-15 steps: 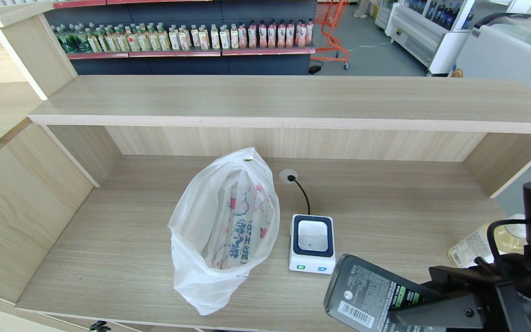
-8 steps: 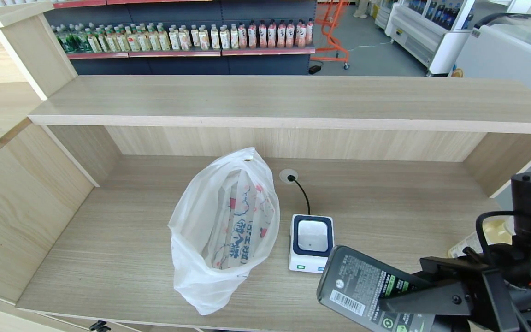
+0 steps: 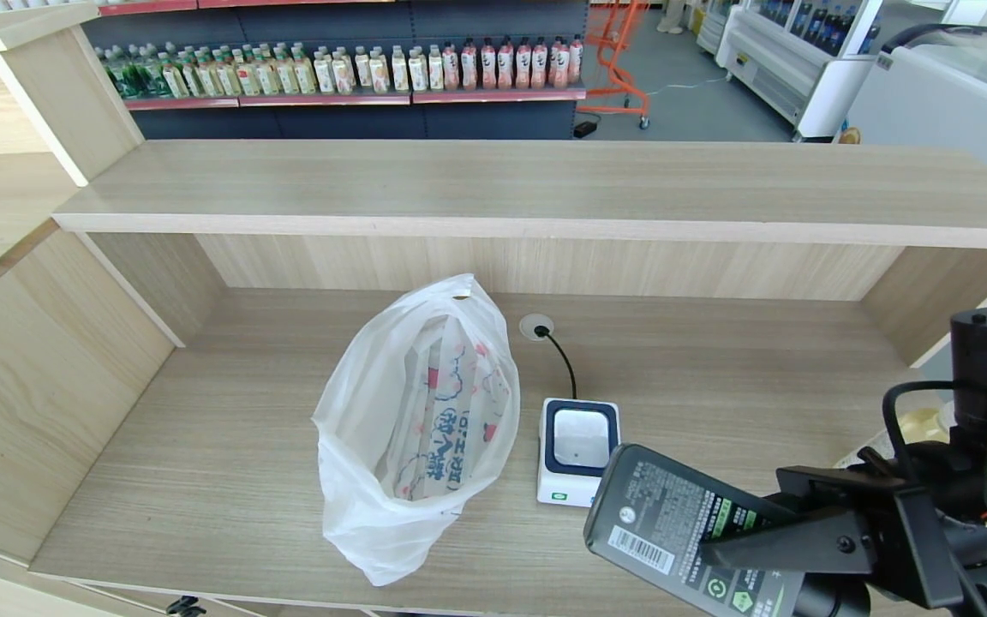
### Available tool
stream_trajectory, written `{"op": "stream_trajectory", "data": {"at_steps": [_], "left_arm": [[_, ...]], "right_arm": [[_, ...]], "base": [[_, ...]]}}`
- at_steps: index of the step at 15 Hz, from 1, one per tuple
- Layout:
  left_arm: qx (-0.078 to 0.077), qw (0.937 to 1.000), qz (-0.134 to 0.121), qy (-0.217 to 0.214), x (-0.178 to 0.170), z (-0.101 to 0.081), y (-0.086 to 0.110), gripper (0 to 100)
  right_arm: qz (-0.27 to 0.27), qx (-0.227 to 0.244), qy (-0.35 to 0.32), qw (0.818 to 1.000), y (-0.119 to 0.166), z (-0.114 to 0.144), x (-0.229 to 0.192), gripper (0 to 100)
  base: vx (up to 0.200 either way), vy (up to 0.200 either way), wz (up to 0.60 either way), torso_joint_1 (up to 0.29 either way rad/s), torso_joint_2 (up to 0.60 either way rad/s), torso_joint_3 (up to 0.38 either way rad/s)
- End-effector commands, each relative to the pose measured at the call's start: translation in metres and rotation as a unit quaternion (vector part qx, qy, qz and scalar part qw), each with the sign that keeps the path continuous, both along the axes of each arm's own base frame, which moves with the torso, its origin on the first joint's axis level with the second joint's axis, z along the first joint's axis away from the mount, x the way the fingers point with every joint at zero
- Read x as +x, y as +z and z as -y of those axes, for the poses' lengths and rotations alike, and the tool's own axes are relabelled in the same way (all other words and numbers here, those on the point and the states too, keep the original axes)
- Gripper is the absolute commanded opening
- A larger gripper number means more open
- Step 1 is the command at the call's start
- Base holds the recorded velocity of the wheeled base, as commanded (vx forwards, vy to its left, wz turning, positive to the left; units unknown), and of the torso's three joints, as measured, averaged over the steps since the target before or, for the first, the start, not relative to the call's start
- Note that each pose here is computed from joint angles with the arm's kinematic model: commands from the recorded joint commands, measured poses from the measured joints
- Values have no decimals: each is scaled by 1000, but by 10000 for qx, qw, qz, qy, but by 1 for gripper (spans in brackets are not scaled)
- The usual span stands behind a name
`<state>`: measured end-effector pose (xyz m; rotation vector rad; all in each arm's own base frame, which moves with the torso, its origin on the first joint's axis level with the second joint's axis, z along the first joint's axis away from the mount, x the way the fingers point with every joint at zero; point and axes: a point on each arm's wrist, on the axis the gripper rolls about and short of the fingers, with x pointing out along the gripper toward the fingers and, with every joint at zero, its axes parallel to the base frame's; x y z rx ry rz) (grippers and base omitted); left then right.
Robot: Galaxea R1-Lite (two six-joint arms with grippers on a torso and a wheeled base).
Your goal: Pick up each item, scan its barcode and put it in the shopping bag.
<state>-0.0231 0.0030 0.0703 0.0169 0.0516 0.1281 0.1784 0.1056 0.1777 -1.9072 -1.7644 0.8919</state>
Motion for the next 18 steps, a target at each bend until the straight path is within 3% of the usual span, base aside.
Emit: {"op": "stream_trajectory", "data": {"at_steps": [1,13,16,18], "left_arm": [[1,10000,1,2,0,0,0,100],[1,10000,-7,2,0,0,0,100],[-7,10000,-6,2,0,0,0,100],[1,10000,1,2,0,0,0,100]], "right_arm": [[13,6,7,10000,1,0,0,0],[-59,72,66,9999,5,0,-4,0],[-999,331,-418,9936,32,5,8,0],[-2609,801,-2000,9410,47,37,12,0]], "base": [[0,0,0,0,0,0],[0,0,0,0,0,0],[0,0,0,0,0,0],[0,0,0,0,0,0]]}}
